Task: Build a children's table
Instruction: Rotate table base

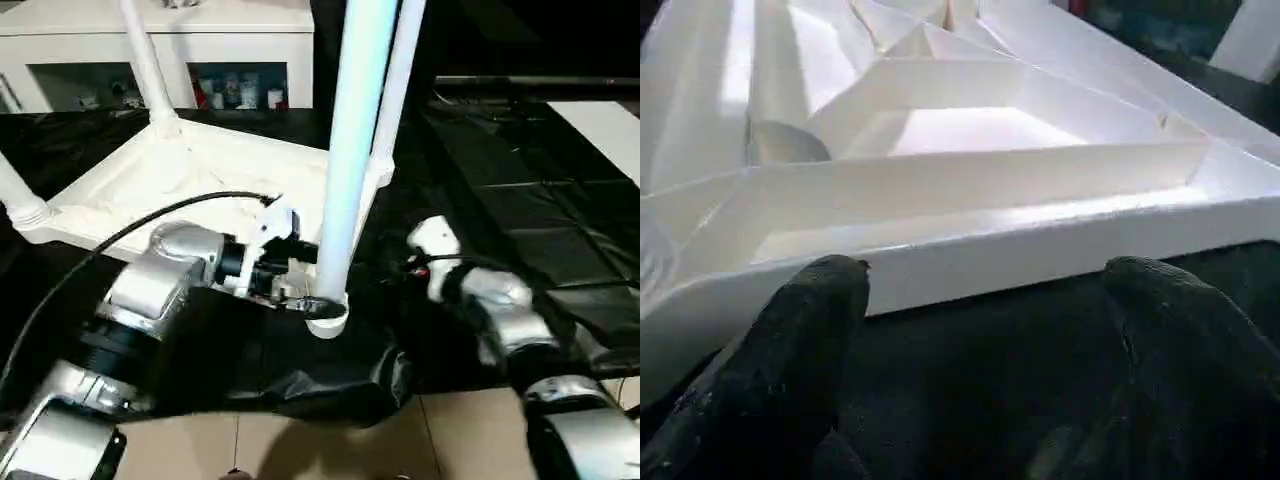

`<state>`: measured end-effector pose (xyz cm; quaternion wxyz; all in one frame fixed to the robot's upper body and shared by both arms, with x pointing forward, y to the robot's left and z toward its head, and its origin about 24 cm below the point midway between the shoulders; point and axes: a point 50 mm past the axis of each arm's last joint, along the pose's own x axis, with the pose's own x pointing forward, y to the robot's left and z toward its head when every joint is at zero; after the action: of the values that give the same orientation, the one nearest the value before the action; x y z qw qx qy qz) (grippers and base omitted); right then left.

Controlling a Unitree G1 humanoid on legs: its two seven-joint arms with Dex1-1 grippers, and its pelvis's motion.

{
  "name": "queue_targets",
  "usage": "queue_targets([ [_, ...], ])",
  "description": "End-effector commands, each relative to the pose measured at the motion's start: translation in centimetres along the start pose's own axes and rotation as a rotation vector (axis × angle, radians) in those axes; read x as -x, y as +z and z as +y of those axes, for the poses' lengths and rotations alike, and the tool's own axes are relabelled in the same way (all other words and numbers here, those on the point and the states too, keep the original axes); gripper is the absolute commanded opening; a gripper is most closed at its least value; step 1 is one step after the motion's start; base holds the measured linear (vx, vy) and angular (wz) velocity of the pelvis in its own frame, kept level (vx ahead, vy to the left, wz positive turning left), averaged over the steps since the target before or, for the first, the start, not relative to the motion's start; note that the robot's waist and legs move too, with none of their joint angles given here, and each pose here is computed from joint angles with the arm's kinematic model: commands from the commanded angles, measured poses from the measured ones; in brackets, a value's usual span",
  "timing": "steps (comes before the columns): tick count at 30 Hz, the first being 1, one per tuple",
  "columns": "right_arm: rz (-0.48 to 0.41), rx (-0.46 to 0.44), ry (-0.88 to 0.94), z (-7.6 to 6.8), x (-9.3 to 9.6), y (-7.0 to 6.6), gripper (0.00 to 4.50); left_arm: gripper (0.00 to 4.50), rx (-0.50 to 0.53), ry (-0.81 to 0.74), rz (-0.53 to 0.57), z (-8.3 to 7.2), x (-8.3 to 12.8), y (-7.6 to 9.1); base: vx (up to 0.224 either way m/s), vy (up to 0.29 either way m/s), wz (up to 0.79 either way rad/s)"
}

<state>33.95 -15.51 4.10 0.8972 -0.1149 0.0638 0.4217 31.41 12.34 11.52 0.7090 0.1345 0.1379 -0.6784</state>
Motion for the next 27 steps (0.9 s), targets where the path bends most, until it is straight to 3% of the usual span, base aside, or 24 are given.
queue_targets([
  [1,0.008,0.046,0.039,-0.1,0.9,0.0,4.21,4.43,-0.053,0.005,0.184,0.7,1.1,-0.5,0.0,0.0,0.0],
  [2,0.017,0.062,0.059,-0.1,1.3,0.0,4.21,4.43,-0.064,0.0,0.252,0.9,1.6,-0.9,0.0,0.0,0.0],
  [7,0.044,0.132,0.158,0.1,2.7,0.5,4.21,4.06,-0.15,0.075,0.36,1.9,2.3,-1.4,0.0,0.0,0.0],
  [9,0.024,0.153,0.197,0.3,3.1,1.4,4.21,3.84,-0.242,0.143,0.405,2.7,2.4,-1.6,0.0,0.0,0.0],
  [12,0.011,0.171,0.248,0.9,3.5,2.4,4.21,3.64,-0.263,0.162,0.404,3.1,2.2,-1.9,0.0,0.0,0.0],
  [19,0.008,0.189,0.328,2.1,4.7,3.9,4.21,3.12,-0.223,0.134,0.373,3.2,1.9,-2.6,0.0,0.0,0.0],
  [27,0.039,0.197,0.341,1.7,5.8,5.2,4.21,2.3,-0.157,0.035,0.38,3.3,2.5,-2.6,0.0,0.0,0.0],
])
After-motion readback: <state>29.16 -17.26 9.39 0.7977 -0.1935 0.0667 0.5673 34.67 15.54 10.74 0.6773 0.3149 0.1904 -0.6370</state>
